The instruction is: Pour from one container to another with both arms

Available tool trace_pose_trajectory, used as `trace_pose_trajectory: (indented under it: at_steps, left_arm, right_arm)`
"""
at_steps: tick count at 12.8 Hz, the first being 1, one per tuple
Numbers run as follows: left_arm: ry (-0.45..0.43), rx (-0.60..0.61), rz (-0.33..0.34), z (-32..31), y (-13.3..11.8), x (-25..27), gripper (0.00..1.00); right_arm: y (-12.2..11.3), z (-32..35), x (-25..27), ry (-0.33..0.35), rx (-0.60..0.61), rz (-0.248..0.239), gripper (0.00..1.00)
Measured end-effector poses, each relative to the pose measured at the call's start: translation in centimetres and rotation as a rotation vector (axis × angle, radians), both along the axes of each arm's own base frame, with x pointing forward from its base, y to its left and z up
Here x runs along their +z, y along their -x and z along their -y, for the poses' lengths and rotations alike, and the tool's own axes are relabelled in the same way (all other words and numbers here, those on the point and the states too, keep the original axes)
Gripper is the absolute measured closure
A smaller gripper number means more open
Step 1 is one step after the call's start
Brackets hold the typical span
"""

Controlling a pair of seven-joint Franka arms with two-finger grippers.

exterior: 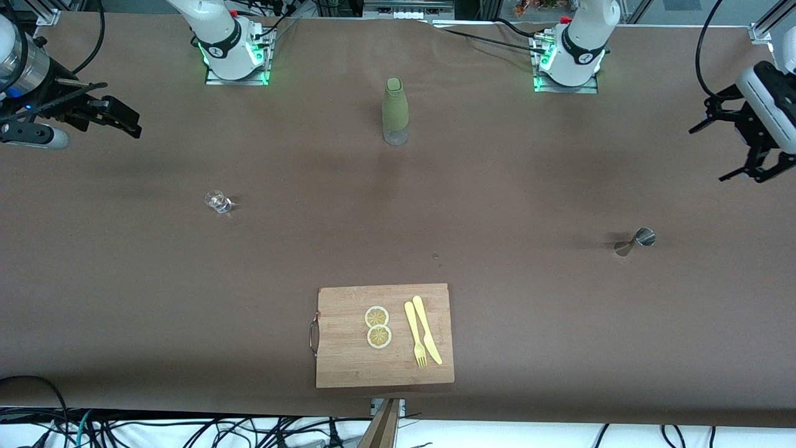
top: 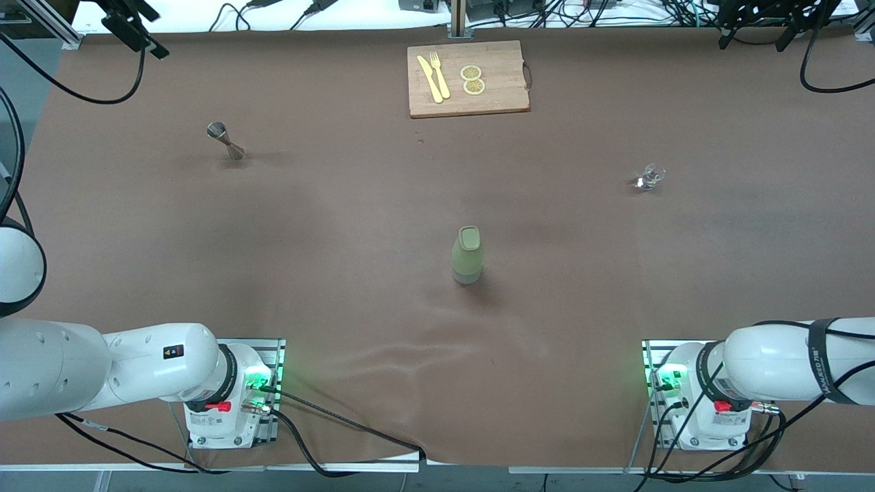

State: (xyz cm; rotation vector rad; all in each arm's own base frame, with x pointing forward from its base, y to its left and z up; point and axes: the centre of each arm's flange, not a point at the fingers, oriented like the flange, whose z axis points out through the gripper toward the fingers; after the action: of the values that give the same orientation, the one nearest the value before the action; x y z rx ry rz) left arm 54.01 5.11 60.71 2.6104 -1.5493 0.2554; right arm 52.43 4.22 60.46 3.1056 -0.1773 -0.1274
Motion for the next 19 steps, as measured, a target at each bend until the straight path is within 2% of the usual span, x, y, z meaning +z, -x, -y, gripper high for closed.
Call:
trace_pose_trajectory:
  at_steps: [2, 4, 7, 9, 11, 13, 19]
  left_arm:
    - [-0.018, 0.126, 0.014, 0.3, -0.4, 0.3, 0.00]
    - [0.000, 0.296, -0.009, 1.1, -0.5, 0.4, 0.00]
    - [0.004, 0.682, -0.105, 2.5, -0.2, 0.0, 0.00]
    - [0.001, 0.831, -0.160, 3.5, 0.1, -0.2, 0.00]
    - [-0.012, 0.885, -0.210, 3.7, 0.6, -0.3, 0.00]
    - [-0.014, 0.950, -0.231, 4.0, 0.8, 0.1, 0.00]
    - [-0.029, 0.989, -0.228, 3.7, 0.9, 0.2, 0.00]
  right_arm:
    - [0.0, 0.0, 0.0, 0.000, 0.000, 0.000, 0.00]
    - [0.0, 0.0, 0.0, 0.000, 0.000, 0.000, 0.00]
    - [0.0, 0.0, 0.0, 0.000, 0.000, 0.000, 0.00]
    - [0.0, 0.0, 0.0, 0.000, 0.000, 0.000, 0.00]
    - [0.0, 0.0, 0.0, 0.000, 0.000, 0.000, 0.00]
    - [0.0, 0.0, 0.0, 0.000, 0.000, 0.000, 0.00]
    - [0.0, 0.0, 0.0, 0.000, 0.000, 0.000, 0.00]
